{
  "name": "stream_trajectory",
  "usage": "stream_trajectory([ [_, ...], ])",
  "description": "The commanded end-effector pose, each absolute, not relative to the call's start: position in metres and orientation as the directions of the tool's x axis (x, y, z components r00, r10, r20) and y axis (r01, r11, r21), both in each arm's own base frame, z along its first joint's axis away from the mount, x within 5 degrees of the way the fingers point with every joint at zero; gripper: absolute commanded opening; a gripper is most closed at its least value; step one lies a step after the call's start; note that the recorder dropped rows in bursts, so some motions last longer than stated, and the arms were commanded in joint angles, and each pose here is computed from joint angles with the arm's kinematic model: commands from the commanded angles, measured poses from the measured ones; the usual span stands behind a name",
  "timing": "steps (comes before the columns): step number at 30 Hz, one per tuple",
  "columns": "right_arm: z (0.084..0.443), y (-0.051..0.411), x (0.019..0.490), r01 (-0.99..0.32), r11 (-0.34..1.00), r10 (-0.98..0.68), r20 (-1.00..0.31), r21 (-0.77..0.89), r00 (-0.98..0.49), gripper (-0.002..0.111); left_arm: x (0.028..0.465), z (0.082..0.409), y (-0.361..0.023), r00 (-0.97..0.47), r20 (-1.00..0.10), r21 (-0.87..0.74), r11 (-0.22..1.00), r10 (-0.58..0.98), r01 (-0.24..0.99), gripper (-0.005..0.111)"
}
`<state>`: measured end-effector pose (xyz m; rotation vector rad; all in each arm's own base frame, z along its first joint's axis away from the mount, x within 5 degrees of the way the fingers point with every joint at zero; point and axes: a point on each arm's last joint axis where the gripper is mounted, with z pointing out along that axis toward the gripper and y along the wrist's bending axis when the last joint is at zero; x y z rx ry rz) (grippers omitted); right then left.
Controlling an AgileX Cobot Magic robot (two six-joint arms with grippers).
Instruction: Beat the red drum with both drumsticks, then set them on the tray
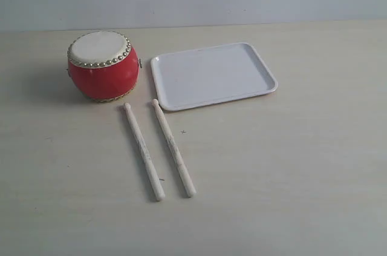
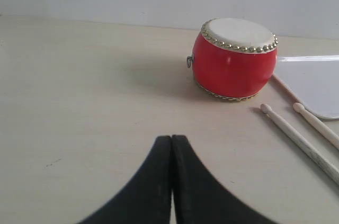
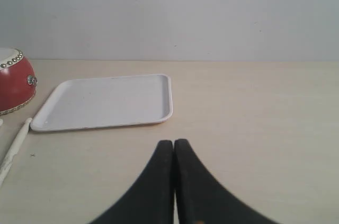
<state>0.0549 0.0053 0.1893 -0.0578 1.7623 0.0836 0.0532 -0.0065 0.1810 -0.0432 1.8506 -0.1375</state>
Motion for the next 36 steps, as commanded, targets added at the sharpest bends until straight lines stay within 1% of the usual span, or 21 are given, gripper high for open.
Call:
stream_trajectory([
  [1,0.189,0.0048,0.0548,-0.078,0.997,0.008,-0.984,0.023,-0.18,0.0,0.053,0.1812,-0.0062,-0.27,-0.958,-0.114,0.993,-0.1,0.039,0.0],
  [26,0.189,0.0048,0.0548,-0.078,0.997,0.008,-0.984,0.023,-0.18,0.0,0.053,0.1812,-0.0062,-0.27,-0.958,-0.114,0.993,-0.1,0.039,0.0],
  [31,0.189,0.0048,0.0548,-0.078,0.997,0.008,-0.984,0.023,-0.18,0.0,0.0536,0.1834,-0.0057,-0.243,-0.969,-0.054,0.997,-0.04,0.051,0.0],
  [34,0.189,0.0048,0.0548,-0.078,0.997,0.008,-0.984,0.023,-0.18,0.0,0.0539,0.1849,-0.0063,-0.229,-0.971,-0.084,0.995,-0.07,0.052,0.0],
  [36,0.189,0.0048,0.0548,-0.078,0.997,0.008,-0.984,0.023,-0.18,0.0,0.0545,0.1878,-0.0071,-0.201,-0.971,-0.139,0.989,-0.127,0.052,0.0],
])
